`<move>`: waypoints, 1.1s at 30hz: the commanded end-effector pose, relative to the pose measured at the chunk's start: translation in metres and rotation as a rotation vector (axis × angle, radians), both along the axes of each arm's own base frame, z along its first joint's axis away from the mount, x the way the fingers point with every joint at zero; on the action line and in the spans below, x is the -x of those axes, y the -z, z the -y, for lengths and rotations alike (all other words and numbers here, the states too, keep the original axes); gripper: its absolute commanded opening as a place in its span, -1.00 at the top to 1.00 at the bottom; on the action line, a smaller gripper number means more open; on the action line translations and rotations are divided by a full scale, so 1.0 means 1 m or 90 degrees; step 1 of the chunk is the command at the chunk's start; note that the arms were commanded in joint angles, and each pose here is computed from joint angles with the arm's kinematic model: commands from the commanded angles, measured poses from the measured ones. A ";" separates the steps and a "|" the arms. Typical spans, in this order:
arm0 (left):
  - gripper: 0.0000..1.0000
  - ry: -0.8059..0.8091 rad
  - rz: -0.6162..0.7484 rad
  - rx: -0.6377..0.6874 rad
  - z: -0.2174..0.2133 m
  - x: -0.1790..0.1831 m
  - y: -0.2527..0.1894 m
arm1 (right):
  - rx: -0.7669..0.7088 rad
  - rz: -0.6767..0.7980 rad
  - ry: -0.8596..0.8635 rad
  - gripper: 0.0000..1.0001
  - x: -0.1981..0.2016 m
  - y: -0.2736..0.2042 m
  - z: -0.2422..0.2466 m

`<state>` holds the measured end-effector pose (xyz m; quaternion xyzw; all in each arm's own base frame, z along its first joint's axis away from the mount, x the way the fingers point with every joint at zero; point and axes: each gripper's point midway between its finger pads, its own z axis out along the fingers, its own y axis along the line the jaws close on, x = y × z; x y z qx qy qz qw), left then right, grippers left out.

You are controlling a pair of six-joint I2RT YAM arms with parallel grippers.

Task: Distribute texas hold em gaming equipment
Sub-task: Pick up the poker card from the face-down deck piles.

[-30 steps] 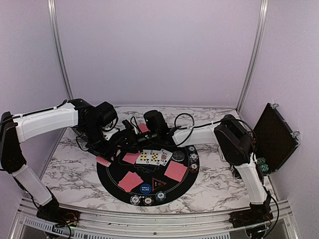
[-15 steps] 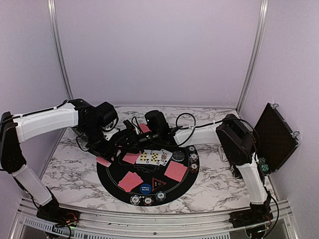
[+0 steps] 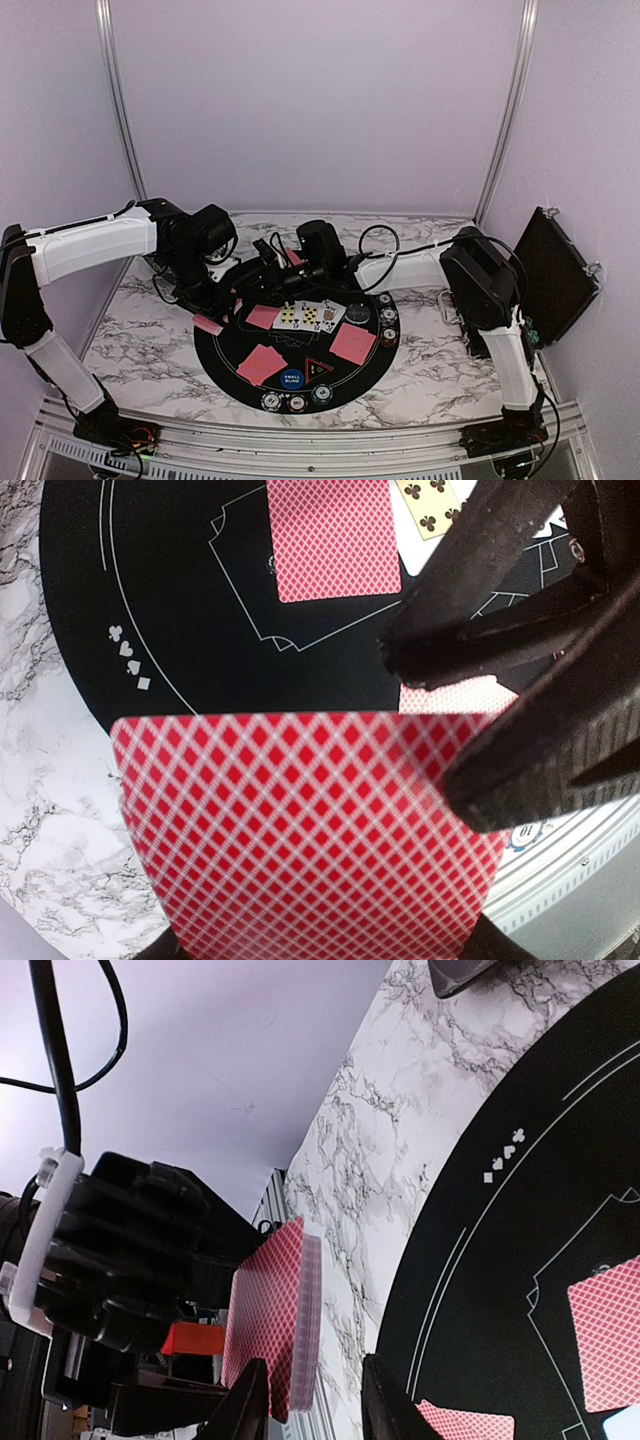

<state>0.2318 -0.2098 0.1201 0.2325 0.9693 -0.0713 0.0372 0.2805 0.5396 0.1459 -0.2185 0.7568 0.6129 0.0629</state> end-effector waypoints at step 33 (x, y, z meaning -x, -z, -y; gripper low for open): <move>-0.10 0.009 0.000 0.000 0.001 0.001 -0.003 | -0.043 0.025 0.019 0.73 -0.008 -0.041 0.010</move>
